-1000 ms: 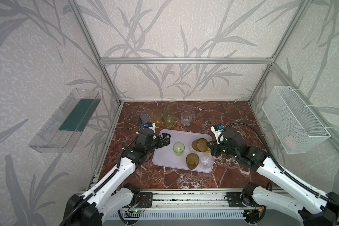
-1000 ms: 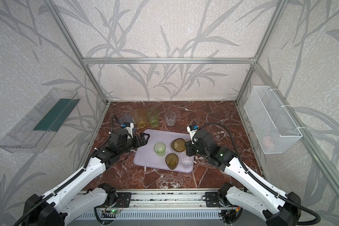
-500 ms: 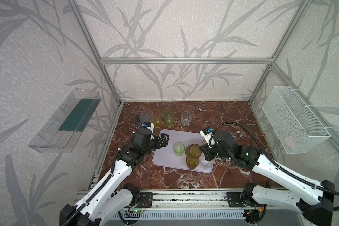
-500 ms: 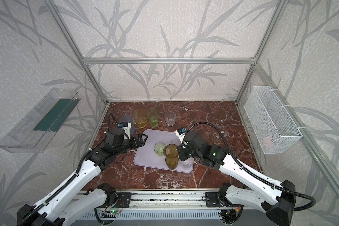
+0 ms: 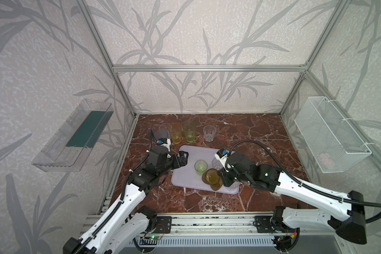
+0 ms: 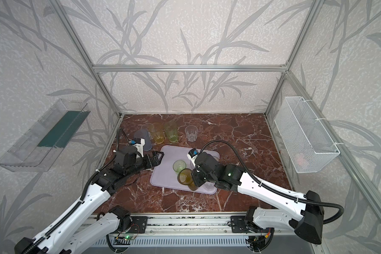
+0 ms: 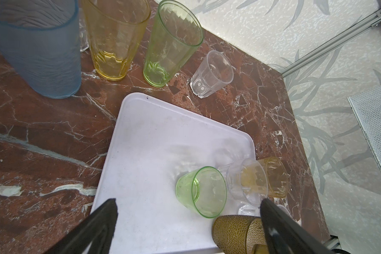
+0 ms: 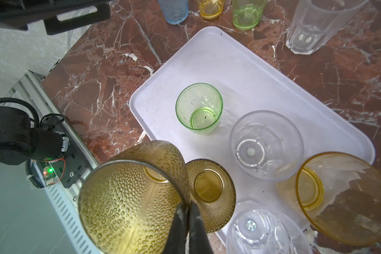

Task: Place the glasses into the tray
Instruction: Place the glass on the tray.

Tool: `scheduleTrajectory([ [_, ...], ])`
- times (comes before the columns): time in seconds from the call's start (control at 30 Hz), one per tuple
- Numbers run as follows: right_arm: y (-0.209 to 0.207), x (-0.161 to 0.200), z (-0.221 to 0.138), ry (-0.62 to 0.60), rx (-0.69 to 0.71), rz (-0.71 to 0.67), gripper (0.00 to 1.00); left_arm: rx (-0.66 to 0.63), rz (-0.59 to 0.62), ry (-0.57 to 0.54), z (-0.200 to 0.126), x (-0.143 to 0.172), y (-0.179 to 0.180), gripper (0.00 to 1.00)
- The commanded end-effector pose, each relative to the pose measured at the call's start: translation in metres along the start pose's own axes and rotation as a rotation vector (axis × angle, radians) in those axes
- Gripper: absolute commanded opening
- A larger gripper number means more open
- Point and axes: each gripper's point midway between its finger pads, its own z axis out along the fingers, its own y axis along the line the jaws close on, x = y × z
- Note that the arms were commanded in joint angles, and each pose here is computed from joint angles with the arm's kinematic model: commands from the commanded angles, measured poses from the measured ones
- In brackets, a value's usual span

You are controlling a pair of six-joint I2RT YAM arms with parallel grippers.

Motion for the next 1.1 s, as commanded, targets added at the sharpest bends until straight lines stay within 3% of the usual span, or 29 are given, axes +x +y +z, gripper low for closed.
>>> scheduleTrajectory([
  [0.0, 0.011, -0.012, -0.003, -0.029, 0.006, -0.022, 0.00, -0.042, 0.005, -0.001, -0.002, 0.004, 0.011, 0.99],
  [1.07, 0.015, -0.006, 0.080, 0.106, 0.176, -0.107, 0.00, -0.068, -0.008, -0.016, 0.001, 0.013, 0.026, 0.99],
])
